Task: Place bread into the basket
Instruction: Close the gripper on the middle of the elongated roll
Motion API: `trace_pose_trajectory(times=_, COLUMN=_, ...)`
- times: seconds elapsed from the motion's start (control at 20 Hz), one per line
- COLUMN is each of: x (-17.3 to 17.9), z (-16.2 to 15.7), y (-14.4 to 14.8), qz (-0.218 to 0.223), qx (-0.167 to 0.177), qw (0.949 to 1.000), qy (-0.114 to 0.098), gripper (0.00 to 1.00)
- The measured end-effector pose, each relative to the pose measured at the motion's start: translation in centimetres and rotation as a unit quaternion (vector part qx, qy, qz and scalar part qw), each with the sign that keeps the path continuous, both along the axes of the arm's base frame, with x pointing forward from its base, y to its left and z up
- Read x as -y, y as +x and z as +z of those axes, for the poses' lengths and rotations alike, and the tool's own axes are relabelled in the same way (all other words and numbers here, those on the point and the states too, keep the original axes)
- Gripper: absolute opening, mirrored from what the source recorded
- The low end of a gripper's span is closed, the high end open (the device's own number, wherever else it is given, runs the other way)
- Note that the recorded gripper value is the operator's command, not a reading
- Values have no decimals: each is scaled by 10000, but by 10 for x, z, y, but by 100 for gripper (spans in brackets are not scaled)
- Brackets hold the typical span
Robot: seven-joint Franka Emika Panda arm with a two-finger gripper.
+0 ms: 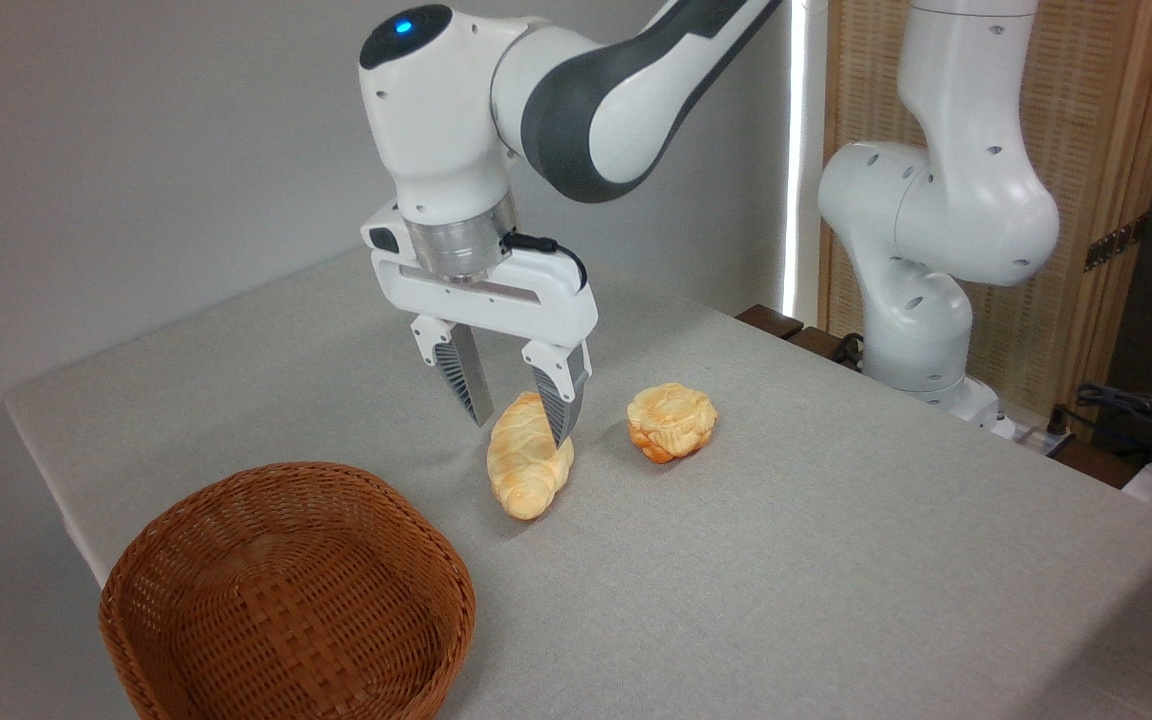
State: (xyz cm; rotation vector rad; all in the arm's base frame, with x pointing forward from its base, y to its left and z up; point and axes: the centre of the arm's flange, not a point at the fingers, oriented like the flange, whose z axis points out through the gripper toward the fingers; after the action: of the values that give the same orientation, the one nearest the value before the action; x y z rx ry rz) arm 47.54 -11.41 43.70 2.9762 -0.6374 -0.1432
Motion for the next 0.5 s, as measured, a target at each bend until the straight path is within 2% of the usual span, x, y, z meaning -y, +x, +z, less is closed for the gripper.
trace_pose_trajectory(times=0.5, x=-1, z=-26, y=4, qz=38, qx=25, qw=10000, qy=-11, gripper=100)
